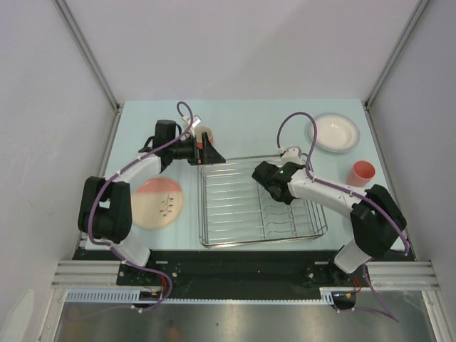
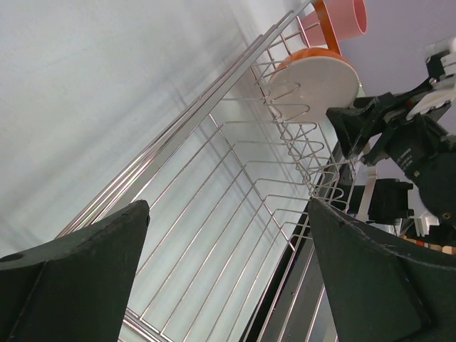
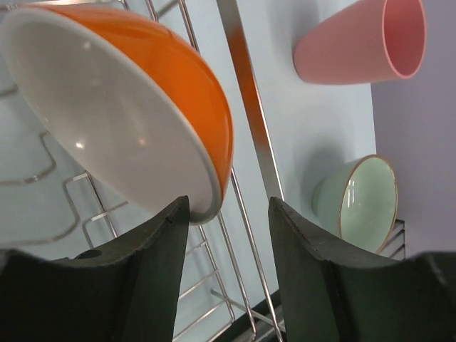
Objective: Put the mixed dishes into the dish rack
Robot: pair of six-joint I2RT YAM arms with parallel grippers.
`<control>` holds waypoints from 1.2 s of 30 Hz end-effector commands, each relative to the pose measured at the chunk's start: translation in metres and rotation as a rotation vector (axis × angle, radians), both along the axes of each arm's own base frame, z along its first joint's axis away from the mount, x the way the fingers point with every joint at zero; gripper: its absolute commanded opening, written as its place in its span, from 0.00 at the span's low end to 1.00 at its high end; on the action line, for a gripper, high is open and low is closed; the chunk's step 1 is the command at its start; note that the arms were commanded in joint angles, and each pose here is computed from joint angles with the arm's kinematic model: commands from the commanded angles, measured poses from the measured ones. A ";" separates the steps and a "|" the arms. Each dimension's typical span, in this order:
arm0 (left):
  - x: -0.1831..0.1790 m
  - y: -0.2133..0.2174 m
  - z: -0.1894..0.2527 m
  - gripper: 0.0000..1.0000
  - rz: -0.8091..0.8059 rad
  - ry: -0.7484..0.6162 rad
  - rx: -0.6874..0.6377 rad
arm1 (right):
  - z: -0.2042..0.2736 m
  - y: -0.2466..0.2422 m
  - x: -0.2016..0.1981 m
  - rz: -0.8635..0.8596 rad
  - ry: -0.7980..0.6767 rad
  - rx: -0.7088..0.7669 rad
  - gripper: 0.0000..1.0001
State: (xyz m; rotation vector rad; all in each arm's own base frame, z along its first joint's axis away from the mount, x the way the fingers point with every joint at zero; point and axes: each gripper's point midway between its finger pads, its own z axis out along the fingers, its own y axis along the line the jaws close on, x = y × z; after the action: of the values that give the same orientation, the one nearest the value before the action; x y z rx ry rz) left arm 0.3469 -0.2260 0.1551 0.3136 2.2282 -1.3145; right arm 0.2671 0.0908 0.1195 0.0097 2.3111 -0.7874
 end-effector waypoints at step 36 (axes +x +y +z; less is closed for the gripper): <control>0.030 -0.008 0.026 1.00 -0.022 -0.083 -0.042 | 0.043 -0.175 -0.111 -0.988 -0.300 0.659 1.00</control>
State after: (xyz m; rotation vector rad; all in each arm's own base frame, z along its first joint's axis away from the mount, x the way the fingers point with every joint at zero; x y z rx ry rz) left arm 0.3623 -0.2336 0.1608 0.3021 2.2060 -1.3636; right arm 0.1510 -0.0983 0.1991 1.5115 1.8829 -0.4211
